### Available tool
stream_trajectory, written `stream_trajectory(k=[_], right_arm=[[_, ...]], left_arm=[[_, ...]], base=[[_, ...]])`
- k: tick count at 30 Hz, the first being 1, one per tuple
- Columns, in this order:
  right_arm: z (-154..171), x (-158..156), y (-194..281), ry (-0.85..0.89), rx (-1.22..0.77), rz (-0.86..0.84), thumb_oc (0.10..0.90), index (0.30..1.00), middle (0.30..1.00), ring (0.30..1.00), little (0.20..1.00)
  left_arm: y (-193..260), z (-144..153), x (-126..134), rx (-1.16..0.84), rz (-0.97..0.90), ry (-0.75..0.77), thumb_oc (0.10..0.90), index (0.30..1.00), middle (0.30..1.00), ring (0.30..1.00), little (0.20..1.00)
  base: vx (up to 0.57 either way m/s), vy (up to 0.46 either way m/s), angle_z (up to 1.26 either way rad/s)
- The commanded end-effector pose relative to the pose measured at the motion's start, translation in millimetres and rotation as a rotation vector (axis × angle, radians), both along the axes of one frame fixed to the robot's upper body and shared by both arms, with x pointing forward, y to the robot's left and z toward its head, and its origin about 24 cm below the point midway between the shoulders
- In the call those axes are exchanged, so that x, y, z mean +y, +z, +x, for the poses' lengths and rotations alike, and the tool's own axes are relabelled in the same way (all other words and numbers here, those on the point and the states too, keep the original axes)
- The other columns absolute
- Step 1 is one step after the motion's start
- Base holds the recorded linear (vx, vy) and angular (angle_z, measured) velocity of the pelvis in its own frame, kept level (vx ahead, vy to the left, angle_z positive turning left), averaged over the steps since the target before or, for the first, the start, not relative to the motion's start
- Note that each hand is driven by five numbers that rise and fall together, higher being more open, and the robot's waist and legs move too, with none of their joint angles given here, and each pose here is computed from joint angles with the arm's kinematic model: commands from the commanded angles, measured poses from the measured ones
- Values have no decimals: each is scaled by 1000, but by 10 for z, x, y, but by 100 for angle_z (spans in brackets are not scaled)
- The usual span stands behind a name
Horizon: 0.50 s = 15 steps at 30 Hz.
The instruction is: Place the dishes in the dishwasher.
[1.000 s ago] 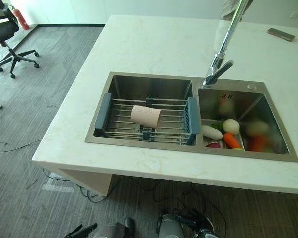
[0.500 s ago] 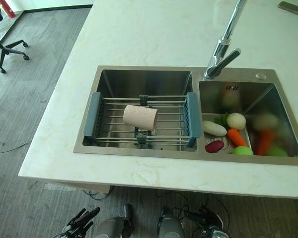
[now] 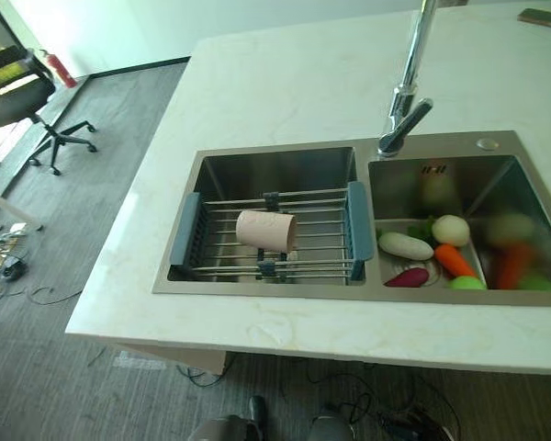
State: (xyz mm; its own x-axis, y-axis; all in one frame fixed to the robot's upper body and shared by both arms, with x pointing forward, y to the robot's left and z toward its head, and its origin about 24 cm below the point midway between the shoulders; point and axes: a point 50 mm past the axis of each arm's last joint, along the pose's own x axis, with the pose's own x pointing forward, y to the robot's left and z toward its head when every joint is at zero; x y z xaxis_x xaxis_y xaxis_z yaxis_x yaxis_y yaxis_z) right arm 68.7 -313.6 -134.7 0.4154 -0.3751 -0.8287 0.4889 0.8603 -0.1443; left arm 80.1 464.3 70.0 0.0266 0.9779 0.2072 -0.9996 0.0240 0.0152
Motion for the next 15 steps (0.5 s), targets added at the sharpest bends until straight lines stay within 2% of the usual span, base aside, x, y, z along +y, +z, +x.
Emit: stream_trajectory(k=[1,2,5,7,8,10,15], right_arm=[[234,107,2,-1,-66,7,800,900,900,900,900],[239,125,-7,5,-58,11,800,900,900,900,900],[278,174,-24,1,-55,23,800,900,900,900,900],[299,192,-29,6,-55,34,800,900,900,900,900],[301,201,-32,9,-54,38,800,900,900,900,900],[288,218,-44,20,-41,50,800,900,900,900,900],[218,213,-66,32,0,60,800,900,900,900,900]], left_arm=[[961,417,-72,-74,492,-207,800,900,900,900,900],[1358,603,-168,-136,597,-373,800,900,900,900,900],[1926,1044,-582,-230,713,-785,800,900,900,900,900],[2166,1312,-972,-225,788,-1056,800,900,900,900,900],[2203,1387,-1086,-217,794,-1136,800,900,900,900,900],[2282,1647,-1492,-107,840,-1349,800,900,900,900,900],[2339,1922,-1805,-3,877,-1420,800,900,900,900,900]], base=[[-1,-32,1],[-3,-44,-1],[-5,-53,-3],[11,-55,-12],[9,-50,-15],[7,-46,-37],[12,-28,-27]])
